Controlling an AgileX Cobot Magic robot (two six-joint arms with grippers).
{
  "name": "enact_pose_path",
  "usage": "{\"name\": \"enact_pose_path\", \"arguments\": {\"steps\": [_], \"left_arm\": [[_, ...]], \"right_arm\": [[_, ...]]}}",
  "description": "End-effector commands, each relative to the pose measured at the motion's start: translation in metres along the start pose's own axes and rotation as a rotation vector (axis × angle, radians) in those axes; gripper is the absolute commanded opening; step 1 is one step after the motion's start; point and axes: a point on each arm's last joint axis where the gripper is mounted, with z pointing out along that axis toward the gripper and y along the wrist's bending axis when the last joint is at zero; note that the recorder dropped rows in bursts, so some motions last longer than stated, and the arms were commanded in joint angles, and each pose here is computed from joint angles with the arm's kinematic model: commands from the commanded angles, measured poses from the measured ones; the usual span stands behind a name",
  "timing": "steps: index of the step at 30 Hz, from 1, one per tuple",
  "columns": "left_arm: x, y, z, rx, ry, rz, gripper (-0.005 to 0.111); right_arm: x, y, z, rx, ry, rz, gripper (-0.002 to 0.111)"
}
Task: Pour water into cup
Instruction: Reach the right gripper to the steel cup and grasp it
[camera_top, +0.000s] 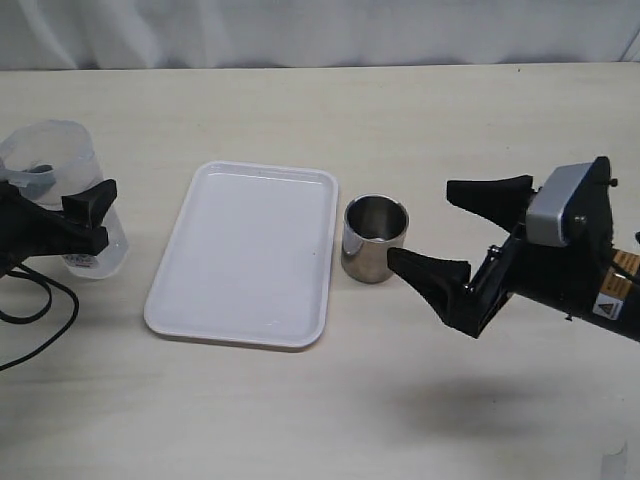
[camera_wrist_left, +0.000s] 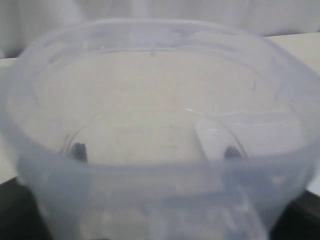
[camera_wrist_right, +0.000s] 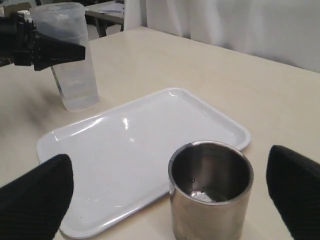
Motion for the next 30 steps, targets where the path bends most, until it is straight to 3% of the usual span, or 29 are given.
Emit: {"name": "enact_pose_path", "arguments": {"steps": [1, 30], "left_arm": [[-0.002, -0.001, 0.001, 0.010, -0.013, 0.001, 0.000], [-0.002, -0.001, 0.001, 0.011, -0.013, 0.002, 0.000]], "right_arm": [[0.010, -0.009, 0.013, -0.020, 0.025, -0.034, 0.097], [0.061, -0.054, 0.081, -0.131, 0.054, -0.023, 0.097]]}}
